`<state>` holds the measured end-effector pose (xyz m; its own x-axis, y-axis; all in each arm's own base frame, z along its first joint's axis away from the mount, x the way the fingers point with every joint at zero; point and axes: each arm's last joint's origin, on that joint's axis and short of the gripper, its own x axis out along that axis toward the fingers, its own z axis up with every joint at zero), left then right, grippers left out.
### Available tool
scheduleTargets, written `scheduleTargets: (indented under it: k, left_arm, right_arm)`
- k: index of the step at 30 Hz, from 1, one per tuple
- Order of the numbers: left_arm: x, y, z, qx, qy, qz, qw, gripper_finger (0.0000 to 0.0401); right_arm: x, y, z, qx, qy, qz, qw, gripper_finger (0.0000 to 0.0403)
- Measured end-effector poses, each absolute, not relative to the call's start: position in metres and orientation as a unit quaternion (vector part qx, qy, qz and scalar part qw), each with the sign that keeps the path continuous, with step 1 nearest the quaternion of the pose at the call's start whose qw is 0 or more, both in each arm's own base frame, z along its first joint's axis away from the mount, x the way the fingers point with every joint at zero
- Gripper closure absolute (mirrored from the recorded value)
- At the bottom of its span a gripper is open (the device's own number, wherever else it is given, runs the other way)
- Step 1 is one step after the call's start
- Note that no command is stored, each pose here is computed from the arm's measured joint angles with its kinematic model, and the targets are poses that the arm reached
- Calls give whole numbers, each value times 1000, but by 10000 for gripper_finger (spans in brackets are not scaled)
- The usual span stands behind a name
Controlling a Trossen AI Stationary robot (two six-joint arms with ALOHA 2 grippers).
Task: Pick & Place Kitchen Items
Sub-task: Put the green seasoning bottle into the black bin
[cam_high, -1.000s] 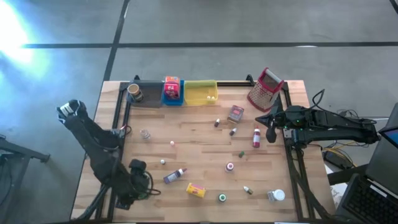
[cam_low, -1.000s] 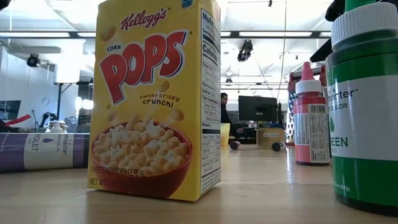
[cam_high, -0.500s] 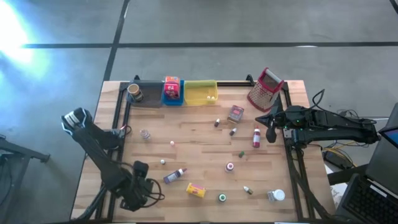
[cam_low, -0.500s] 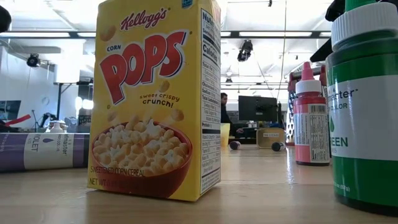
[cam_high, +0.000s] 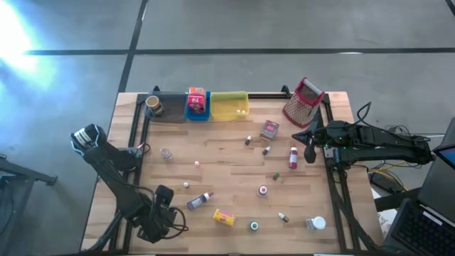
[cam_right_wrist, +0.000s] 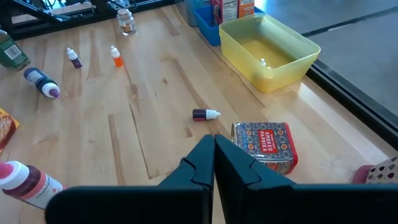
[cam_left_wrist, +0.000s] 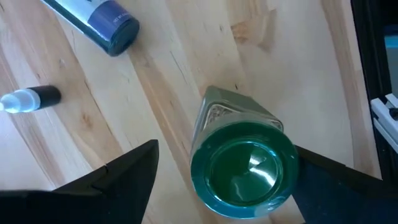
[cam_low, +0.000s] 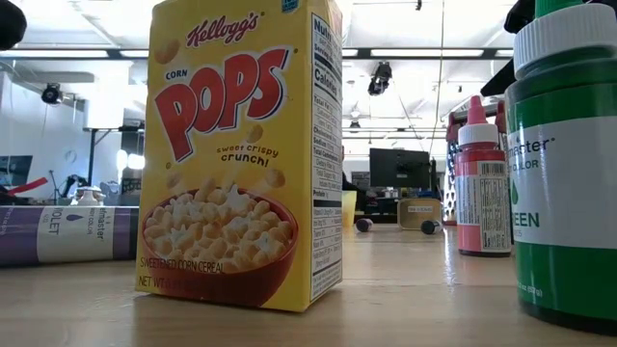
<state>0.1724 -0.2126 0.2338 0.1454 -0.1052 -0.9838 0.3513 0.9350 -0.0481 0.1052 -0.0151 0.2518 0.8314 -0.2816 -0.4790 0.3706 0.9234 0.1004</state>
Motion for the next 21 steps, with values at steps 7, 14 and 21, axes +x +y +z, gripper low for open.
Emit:
scheduleTargets:
  k: [7, 14, 21]
  left_arm:
    - [172, -213, 234, 106, 634, -159, 749, 118]
    - [174, -212, 234, 124, 628, -172, 749, 181]
    - [178, -208, 234, 127, 625, -166, 752, 189]
  right_arm:
    - [105, -15, 252, 95, 234, -171, 952, 394]
    - [105, -15, 252, 95, 234, -171, 952, 394]
    - [105, -15, 252, 95, 235, -172, 952, 394]
